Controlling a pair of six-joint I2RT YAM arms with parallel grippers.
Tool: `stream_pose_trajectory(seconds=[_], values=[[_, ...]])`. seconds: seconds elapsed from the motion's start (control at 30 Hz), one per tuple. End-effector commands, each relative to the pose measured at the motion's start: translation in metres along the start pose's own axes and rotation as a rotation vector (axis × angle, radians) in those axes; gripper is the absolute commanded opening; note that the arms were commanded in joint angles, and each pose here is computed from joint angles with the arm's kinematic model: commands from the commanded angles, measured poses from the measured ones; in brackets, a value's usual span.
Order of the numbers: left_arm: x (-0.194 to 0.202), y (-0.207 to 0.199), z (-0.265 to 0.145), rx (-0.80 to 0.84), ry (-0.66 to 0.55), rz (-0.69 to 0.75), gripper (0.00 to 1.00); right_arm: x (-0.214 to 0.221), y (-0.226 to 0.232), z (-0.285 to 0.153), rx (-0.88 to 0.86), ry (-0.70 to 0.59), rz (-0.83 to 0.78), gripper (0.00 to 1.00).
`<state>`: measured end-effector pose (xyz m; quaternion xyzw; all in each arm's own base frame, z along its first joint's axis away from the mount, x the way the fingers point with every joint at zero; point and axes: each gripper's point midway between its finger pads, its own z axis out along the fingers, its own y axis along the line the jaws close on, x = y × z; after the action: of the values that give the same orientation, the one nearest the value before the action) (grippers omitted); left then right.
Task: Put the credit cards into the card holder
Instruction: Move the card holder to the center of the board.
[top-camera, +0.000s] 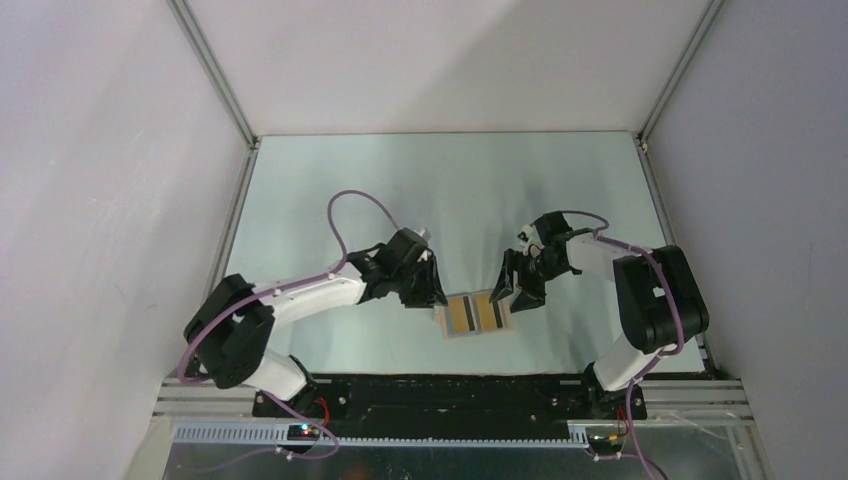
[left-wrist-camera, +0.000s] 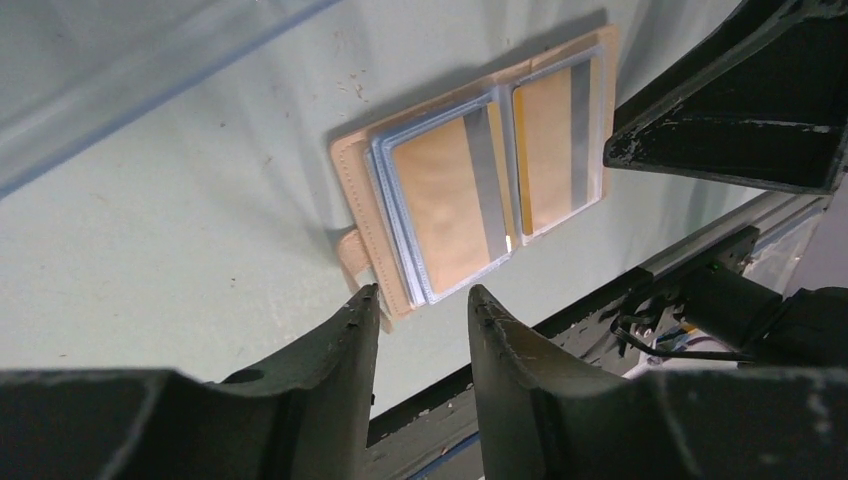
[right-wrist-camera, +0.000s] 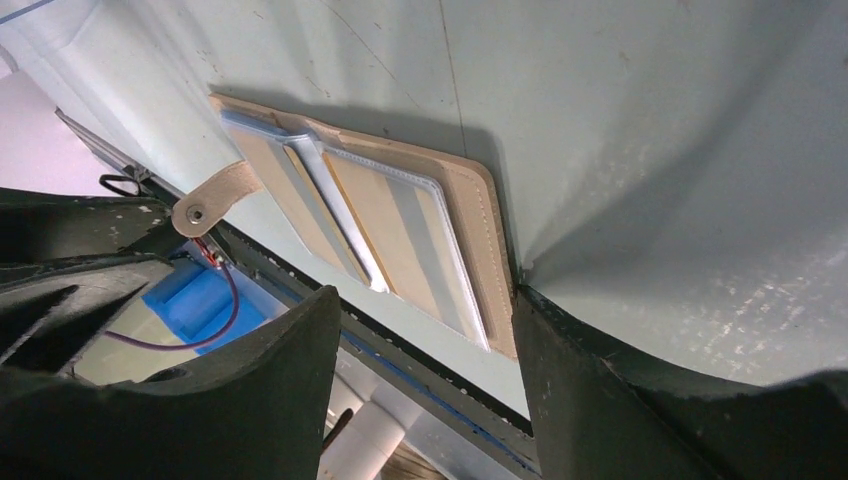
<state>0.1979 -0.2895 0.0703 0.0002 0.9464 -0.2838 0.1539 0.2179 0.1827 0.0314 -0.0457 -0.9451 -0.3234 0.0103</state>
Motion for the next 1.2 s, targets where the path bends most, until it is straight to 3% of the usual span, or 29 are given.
stream_pose_trajectory(seconds=[0.0, 0.3, 0.67, 1.17], values=[[0.003, 0.001, 0.004, -0.072, 0.026, 0.054, 0.43, -0.001, 0.016, -0.007, -0.051, -0.025, -0.029, 0.67], [0.005, 0.025, -0.006, -0.224, 0.048, 0.102, 0.39, 0.004, 0.029, -0.014, -0.096, -0.017, -0.04, 0.66], [0.017, 0.035, -0.004, -0.249, 0.101, 0.118, 0.31, 0.016, 0.054, -0.025, -0.168, -0.01, -0.067, 0.66], [0.005, 0.023, -0.012, -0.219, 0.055, 0.125, 0.33, 0.048, 0.107, -0.003, -0.265, 0.07, -0.178, 0.66]])
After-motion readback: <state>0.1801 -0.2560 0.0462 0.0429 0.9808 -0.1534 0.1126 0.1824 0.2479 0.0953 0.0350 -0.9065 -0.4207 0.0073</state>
